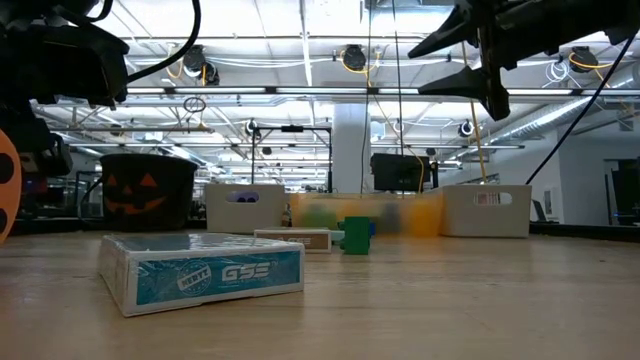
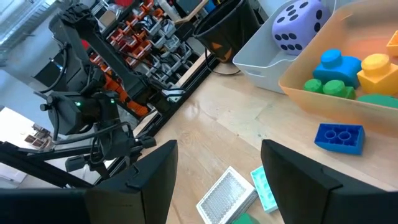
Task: Pick & Place Toys
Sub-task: Put the orange dice into the left gray bin
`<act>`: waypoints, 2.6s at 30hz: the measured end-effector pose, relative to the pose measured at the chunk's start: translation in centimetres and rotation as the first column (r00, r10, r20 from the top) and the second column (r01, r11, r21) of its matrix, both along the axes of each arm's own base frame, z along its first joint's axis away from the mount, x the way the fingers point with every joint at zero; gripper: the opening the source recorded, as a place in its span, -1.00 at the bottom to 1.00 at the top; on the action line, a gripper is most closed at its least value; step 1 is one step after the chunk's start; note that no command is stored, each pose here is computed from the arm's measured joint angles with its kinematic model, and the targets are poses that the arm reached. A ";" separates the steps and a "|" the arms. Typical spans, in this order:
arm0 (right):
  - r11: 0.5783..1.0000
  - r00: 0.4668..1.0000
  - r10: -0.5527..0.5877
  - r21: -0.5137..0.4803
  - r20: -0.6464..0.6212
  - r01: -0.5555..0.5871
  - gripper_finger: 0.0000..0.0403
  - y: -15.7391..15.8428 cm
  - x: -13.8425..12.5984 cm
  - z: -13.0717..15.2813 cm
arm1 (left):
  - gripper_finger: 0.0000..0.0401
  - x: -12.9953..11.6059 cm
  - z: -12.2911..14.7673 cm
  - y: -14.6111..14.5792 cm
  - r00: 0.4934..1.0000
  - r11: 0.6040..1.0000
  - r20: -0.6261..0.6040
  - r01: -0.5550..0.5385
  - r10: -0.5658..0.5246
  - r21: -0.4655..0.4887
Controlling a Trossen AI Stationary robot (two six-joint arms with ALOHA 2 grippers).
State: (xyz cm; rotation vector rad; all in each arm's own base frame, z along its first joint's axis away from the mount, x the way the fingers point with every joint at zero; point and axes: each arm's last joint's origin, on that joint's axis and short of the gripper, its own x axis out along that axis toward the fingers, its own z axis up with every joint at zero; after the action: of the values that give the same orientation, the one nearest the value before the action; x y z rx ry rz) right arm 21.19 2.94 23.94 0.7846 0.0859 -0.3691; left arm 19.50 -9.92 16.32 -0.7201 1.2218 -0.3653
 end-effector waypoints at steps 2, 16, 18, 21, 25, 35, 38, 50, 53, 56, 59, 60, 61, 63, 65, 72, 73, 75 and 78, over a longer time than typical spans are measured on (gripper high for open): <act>1.000 1.000 0.000 0.000 0.001 0.000 0.10 0.0 0.0 0.0 | -0.12 0.0 0.0 0.0 1.000 1.000 0.000 -0.001 0.001 0.000; 1.000 1.000 0.001 -0.003 0.000 -0.001 0.10 0.0 0.0 0.0 | -0.20 0.0 0.0 0.0 0.999 1.000 -0.031 -0.017 0.017 -0.025; 1.000 1.000 0.001 -0.003 -0.001 -0.001 0.10 0.0 0.0 0.0 | -0.20 0.0 0.0 0.1 0.999 0.999 -0.033 -0.020 0.019 -0.029; 1.000 1.000 0.001 -0.003 0.000 -0.001 0.10 0.0 0.0 0.0 | -0.22 0.1 0.0 0.4 0.999 0.999 -0.045 -0.028 0.026 -0.047; 1.000 1.000 0.001 -0.003 -0.001 -0.001 0.10 0.0 0.0 0.0 | -0.24 0.4 0.1 0.8 0.999 0.997 -0.037 -0.036 0.034 -0.075; 1.000 1.000 0.001 -0.003 -0.001 -0.001 0.10 0.0 0.0 0.0 | -0.25 0.8 0.6 1.6 0.998 0.992 -0.004 -0.066 0.065 -0.109; 1.000 1.000 0.001 -0.003 0.000 -0.001 0.10 0.0 0.0 0.0 | -0.25 0.9 1.2 2.1 0.996 0.989 0.024 -0.079 0.083 -0.122; 1.000 1.000 0.001 -0.003 -0.001 -0.001 0.10 0.0 0.0 0.0 | -0.25 0.8 3.5 5.0 0.964 0.960 0.111 -0.220 0.241 -0.175; 1.000 1.000 0.002 -0.003 -0.001 -0.002 0.10 0.0 0.0 0.0 | -0.25 0.8 3.9 6.0 0.949 0.946 0.128 -0.264 0.290 -0.185; 1.000 1.000 0.002 -0.007 -0.002 -0.002 0.10 0.0 0.0 0.0 | -0.25 0.9 4.1 7.2 0.926 0.924 0.126 -0.328 0.356 -0.196; 1.000 1.000 0.002 -0.009 -0.002 -0.002 0.10 0.0 0.0 0.0 | -0.25 1.2 4.2 8.6 0.892 0.889 0.120 -0.404 0.435 -0.215; 1.000 1.000 0.002 -0.011 -0.003 -0.002 0.10 0.0 0.0 0.0 | -0.25 1.3 4.3 9.0 0.878 0.874 0.126 -0.429 0.463 -0.227; 1.000 1.000 0.003 -0.016 -0.005 -0.003 0.10 0.0 0.0 0.0 | -0.25 1.4 4.5 9.5 0.861 0.859 0.137 -0.450 0.490 -0.243; 1.000 1.000 0.005 -0.027 -0.004 -0.005 0.10 0.0 0.0 0.0 | -0.25 1.7 5.0 10.5 0.827 0.833 0.175 -0.481 0.534 -0.272; 1.000 1.000 0.005 -0.030 0.000 -0.005 0.10 0.0 0.0 0.1 | -0.25 2.0 5.4 11.4 0.790 0.810 0.217 -0.505 0.573 -0.298; 0.998 1.000 0.009 -0.064 -0.011 -0.009 0.10 -0.1 0.0 0.1 | -0.38 2.0 7.5 15.1 0.665 0.717 0.266 -0.643 0.697 -0.271; 0.998 1.000 0.007 -0.070 -0.010 -0.008 0.10 -0.2 0.0 0.1 | -0.42 2.0 8.0 15.6 0.645 0.703 0.281 -0.662 0.711 -0.259; 0.997 1.000 0.000 -0.074 -0.002 0.000 0.10 -0.3 0.1 0.2 | -0.48 2.0 9.1 16.8 0.596 0.670 0.315 -0.701 0.739 -0.244; 0.995 1.000 0.008 -0.103 0.015 -0.006 0.10 -0.7 0.2 0.5 | -0.52 1.8 10.6 18.7 0.511 0.600 0.350 -0.768 0.785 -0.226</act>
State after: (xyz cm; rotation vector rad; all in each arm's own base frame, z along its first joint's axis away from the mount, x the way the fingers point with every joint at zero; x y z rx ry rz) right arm 21.41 2.21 24.44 0.6848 0.0546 -0.3583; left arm 21.28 8.76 26.93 -1.0917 0.3743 0.2251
